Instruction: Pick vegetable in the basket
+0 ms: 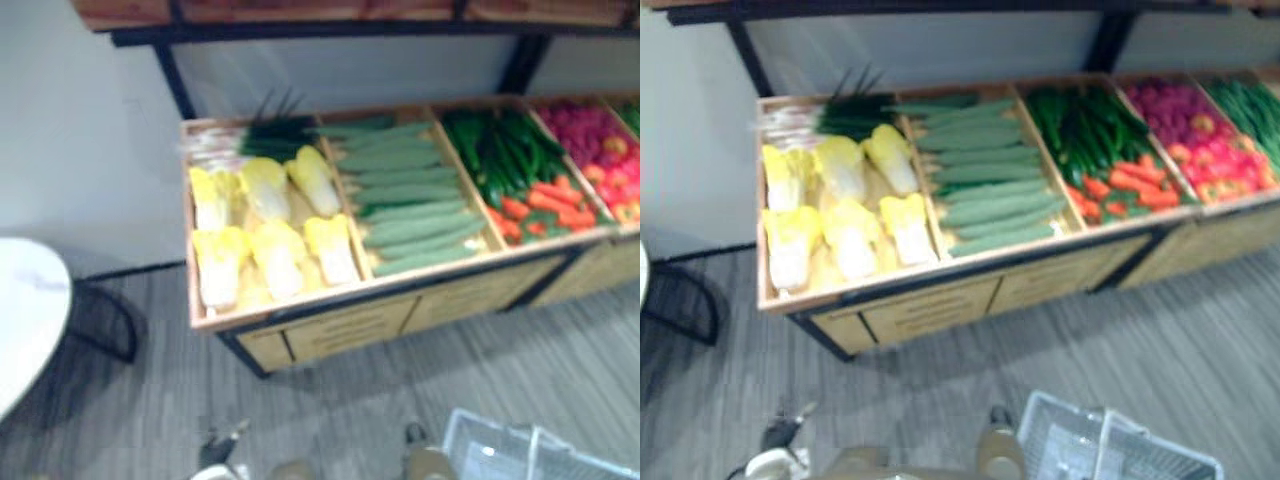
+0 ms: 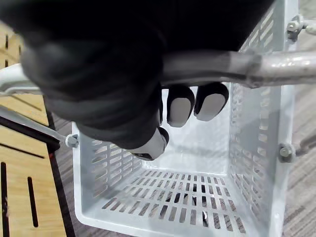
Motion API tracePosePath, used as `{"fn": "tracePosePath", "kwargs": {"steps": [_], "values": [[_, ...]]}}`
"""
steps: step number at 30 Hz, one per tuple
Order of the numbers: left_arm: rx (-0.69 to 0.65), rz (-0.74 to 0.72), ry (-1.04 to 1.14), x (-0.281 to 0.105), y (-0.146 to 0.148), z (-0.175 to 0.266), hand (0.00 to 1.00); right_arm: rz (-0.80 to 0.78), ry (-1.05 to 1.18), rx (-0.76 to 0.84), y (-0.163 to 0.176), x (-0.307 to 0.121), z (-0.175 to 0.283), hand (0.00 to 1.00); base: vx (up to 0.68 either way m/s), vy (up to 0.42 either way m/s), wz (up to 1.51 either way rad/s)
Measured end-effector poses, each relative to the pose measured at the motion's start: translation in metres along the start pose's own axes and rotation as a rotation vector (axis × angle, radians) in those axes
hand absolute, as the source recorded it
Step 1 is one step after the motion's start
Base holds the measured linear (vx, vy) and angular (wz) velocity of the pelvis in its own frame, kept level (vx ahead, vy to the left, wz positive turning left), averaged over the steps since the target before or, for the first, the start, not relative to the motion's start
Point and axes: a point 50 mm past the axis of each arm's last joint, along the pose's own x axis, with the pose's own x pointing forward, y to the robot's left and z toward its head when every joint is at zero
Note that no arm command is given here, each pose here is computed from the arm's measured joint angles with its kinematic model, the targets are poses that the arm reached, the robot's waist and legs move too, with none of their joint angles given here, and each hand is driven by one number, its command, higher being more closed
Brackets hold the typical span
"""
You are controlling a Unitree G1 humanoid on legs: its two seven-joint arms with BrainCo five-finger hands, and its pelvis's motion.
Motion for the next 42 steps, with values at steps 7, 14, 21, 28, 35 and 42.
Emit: {"fn": "tracePosePath", "kwargs": {"steps": [7,14,21,28,35,42], "values": [[-0.128,-0.039,-0.059,-0.001,-0.029,0.024,0.0,-0.037,-0.053,0.023,-0.01,0.002,0.014,1.0,0.07,-0.297,0.88],[-0.367,0.106,-0.434,-0.005,-0.012,0.134,0.0,-0.047,-0.017,0.044,-0.009,-0.001,0.001,1.0,0.03,-0.052,0.29],[-0.425,0.202,-0.832,-0.04,0.014,0.227,0.0,-0.06,0.01,-0.001,-0.015,-0.004,-0.013,1.0,0.04,0.027,-0.08],[-0.255,0.162,-0.952,-0.055,-0.01,0.25,0.0,-0.065,-0.008,-0.016,-0.017,-0.005,-0.012,1.0,-0.02,0.04,-0.21],[-0.141,0.097,-0.945,-0.057,-0.041,0.258,0.0,-0.064,-0.066,-0.04,-0.016,-0.002,0.005,1.0,-0.08,0.003,-0.2],[-0.124,0.068,-0.997,-0.07,-0.066,0.302,0.0,-0.033,-0.131,-0.06,-0.002,-0.002,0.025,1.0,-0.02,-0.011,-0.11]]}}
